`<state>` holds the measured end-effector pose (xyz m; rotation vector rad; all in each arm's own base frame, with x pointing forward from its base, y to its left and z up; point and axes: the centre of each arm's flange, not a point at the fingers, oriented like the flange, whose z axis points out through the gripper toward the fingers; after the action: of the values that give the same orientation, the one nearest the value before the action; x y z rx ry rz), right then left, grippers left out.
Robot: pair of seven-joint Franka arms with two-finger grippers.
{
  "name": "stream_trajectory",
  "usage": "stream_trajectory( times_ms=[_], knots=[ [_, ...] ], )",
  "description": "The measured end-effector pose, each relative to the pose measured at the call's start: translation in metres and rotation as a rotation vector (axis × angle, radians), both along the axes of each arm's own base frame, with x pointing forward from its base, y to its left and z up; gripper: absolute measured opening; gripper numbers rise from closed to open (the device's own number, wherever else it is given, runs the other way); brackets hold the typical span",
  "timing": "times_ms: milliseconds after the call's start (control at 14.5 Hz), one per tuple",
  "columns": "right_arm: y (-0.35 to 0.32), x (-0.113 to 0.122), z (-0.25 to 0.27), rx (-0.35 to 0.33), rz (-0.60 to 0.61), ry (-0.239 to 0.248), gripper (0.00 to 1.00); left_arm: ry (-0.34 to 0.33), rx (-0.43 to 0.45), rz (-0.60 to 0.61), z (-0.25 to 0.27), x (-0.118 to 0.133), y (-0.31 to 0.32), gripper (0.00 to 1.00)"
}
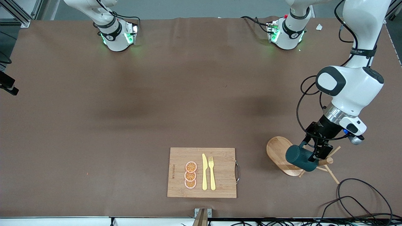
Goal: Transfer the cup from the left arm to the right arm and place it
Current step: 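Reach the left gripper down to the teal mug on the stand, then close the left gripper on the teal mug body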
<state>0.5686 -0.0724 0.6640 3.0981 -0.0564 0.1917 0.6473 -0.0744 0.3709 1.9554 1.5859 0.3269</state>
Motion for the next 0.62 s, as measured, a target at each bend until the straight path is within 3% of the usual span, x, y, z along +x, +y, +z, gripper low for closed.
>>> stream_trajectory(
  times_ms=[483, 621],
  knots=[
    [0.0005, 0.0001, 0.0, 0.0, 0.001, 0.0, 1.0, -0.014, -0.005, 0.01, -0.0028, 0.007, 0.0012, 0.99],
    [0.0005, 0.0001, 0.0, 0.0, 0.001, 0.0, 1.0, -0.017, -0.007, 0.007, -0.0018, 0.0085, -0.0007, 0.93]
  ],
)
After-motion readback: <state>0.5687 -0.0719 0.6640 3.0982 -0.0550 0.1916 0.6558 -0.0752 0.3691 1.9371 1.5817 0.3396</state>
